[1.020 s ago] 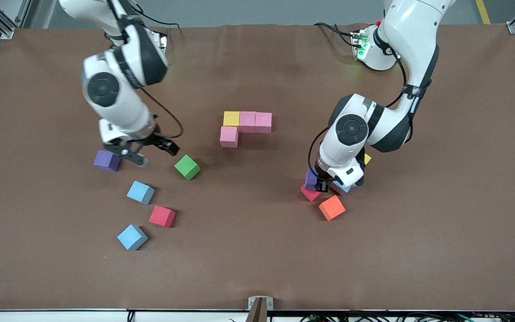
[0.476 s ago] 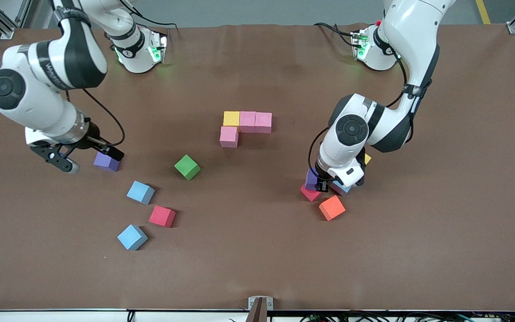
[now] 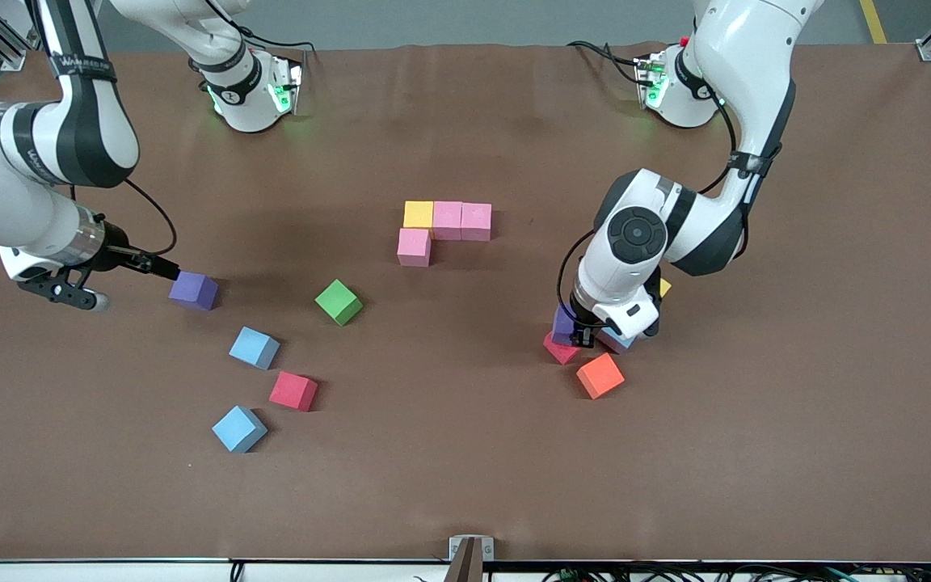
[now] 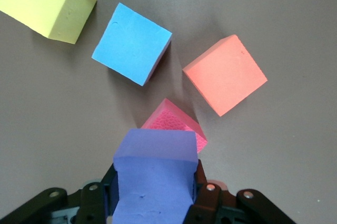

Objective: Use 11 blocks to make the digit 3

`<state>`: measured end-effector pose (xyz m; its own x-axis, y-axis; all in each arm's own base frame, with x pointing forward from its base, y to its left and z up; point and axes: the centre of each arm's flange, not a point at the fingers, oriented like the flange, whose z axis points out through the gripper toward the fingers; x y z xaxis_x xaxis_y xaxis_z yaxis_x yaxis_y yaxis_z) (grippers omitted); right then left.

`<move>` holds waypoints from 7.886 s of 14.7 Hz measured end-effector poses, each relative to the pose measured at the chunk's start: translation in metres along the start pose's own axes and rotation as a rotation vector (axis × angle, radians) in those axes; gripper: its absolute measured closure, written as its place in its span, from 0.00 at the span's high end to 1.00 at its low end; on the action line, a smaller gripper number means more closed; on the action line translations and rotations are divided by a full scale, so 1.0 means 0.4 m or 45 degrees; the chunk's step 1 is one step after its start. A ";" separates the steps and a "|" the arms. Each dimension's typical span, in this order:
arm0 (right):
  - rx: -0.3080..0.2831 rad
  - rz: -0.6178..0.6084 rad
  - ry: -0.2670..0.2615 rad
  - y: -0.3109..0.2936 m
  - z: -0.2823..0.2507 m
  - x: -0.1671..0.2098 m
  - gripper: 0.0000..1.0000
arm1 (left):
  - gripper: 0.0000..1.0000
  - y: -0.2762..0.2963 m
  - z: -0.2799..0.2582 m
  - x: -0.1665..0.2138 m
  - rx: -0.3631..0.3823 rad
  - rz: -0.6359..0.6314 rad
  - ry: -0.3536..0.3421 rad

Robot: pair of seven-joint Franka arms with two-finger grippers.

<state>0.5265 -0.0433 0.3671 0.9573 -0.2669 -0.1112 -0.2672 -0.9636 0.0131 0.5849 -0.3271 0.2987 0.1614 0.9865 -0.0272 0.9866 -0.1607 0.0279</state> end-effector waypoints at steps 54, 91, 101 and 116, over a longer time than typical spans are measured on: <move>0.124 -0.443 0.088 -0.602 0.025 -0.138 0.60 | 0.55 0.012 -0.015 0.011 0.001 -0.011 0.003; 0.025 -0.152 0.136 -1.029 0.428 -0.335 0.60 | 0.55 0.009 -0.016 -0.010 0.003 0.004 -0.002; 0.036 -0.162 0.144 -1.020 0.423 -0.360 0.60 | 0.55 0.015 -0.019 0.001 -0.001 -0.005 -0.002; 0.027 -0.188 0.139 -1.030 0.438 -0.391 0.60 | 0.55 0.020 -0.024 0.006 -0.006 -0.010 -0.002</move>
<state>0.4674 0.3983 0.2050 0.9923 -0.1242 -0.0017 -0.1242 -0.9921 -0.0165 0.5929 -0.3259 0.3083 0.1541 0.9876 -0.0289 0.9877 -0.1531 0.0326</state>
